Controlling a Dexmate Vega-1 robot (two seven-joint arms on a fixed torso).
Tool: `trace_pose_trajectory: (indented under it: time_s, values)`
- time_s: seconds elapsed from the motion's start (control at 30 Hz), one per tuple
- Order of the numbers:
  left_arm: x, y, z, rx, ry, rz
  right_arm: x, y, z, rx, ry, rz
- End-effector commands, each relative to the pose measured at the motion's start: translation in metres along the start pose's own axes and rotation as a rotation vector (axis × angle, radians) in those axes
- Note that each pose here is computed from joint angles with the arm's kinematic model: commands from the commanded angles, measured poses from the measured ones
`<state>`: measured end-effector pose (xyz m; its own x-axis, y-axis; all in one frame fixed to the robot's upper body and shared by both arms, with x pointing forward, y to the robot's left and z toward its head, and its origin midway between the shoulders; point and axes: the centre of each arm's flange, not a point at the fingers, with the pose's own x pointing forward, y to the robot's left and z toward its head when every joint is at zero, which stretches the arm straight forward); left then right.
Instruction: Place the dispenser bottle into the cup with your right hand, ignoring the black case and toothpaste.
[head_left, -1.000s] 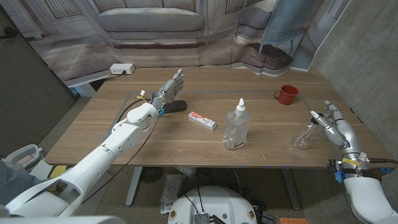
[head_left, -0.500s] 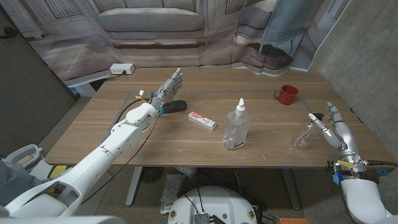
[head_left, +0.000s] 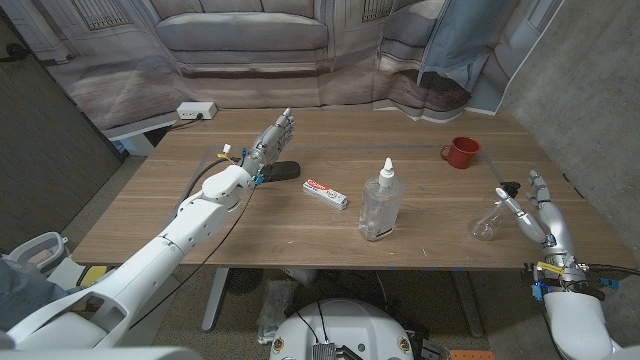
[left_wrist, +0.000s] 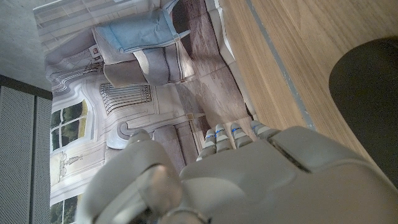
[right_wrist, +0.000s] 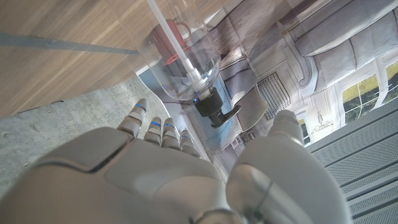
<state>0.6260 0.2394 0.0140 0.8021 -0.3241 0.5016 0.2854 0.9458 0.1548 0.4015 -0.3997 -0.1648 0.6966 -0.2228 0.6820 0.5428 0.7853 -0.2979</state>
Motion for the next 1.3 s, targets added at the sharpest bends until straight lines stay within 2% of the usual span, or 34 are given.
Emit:
trace_pose_trajectory:
  time_s: [0.03,0.63,1.3]
  values:
    - [0.000,-0.002,0.000,0.002,0.002,-0.003,-0.003,0.000,-0.008,-0.002,0.030,-0.015]
    - [0.001,-0.005,0.002,0.004,0.003,-0.001,0.001,0.007,-0.015,-0.029,0.061,0.012]
    - [0.006,-0.009,0.004,0.013,0.015,-0.008,0.009,0.023,-0.036,0.057,0.073,0.033]
